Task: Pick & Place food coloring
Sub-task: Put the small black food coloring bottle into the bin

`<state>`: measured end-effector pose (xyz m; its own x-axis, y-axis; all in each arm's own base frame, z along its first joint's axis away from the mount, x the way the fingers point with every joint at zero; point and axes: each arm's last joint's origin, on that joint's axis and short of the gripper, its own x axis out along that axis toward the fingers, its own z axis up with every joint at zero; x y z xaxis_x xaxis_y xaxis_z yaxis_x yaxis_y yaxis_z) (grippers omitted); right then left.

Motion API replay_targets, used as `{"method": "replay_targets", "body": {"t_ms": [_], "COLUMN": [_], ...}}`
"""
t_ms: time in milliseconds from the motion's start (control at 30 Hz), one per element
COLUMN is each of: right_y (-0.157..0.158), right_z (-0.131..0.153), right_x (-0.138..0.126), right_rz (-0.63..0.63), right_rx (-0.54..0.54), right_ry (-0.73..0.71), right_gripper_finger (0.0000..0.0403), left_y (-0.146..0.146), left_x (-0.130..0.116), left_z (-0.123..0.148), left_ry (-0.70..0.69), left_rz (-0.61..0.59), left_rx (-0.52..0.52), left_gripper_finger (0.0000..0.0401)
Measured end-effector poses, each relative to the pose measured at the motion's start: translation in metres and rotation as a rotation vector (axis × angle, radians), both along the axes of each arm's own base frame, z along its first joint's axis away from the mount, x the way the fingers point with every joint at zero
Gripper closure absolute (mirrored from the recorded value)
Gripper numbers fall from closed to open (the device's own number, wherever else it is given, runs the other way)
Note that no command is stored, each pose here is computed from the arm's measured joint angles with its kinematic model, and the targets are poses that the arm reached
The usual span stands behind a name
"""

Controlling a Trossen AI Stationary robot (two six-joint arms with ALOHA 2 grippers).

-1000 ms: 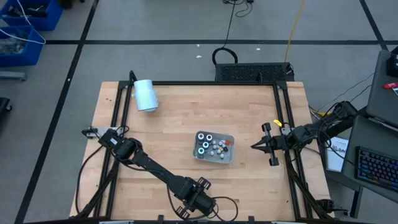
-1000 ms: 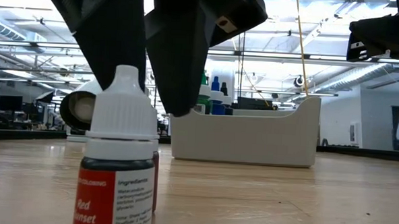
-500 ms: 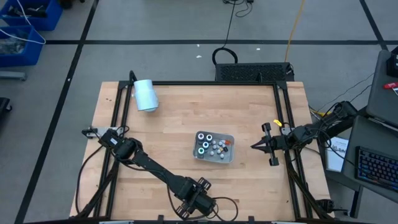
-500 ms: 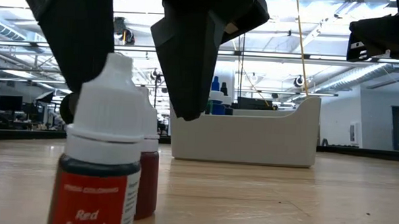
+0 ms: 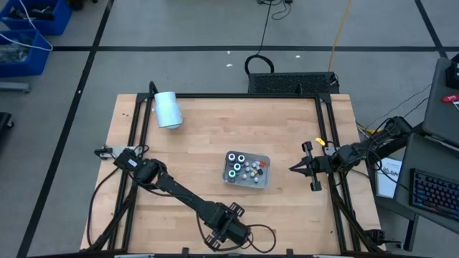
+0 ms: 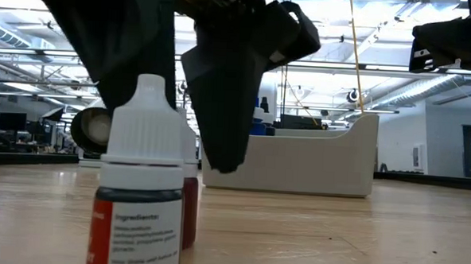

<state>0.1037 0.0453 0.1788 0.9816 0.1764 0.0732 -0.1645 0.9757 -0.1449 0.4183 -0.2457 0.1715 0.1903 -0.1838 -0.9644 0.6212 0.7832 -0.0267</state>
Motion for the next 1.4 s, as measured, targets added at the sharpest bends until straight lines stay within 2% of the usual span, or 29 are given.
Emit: {"method": "replay_targets", "body": {"t_ms": [267,400,700,1000,1067,1200,1300,1400], "right_y": [0.0,0.0,0.0,0.0,0.0,0.0,0.0,0.0], "right_z": [0.0,0.0,0.0,0.0,0.0,0.0,0.0,0.0], "right_x": [0.0,0.0,0.0,0.0,0.0,0.0,0.0,0.0], "right_rz": [0.0,0.0,0.0,0.0,0.0,0.0,0.0,0.0], "right_rx": [-0.001,-0.001,-0.001,-0.002,-0.002,-0.002,0.0,0.0], "right_ry": [0.003,0.003,0.003,0.003,0.003,0.003,0.0,-0.001], "right_gripper_finger": [0.0403,0.0403,0.0403,0.0403,0.0403,0.0403,0.0403,0.0403], "left_y": [0.0,0.0,0.002,0.004,0.006,0.017,0.033,0.055], "left_x": [-0.001,-0.001,-0.005,-0.006,-0.003,0.003,0.007,0.017], "left_z": [0.0,-0.001,-0.013,-0.008,0.001,0.039,0.065,0.089], "left_ry": [0.018,0.019,0.051,0.041,0.033,-0.022,-0.047,-0.108], "left_rz": [-0.005,-0.005,-0.003,-0.023,-0.019,-0.027,-0.032,-0.038], "left_rx": [-0.014,-0.015,0.01,0.018,0.019,0.051,0.118,0.129], "left_gripper_finger": [0.0226,0.0243,0.0309,0.0315,0.0317,0.0317,0.0317,0.0317]}}
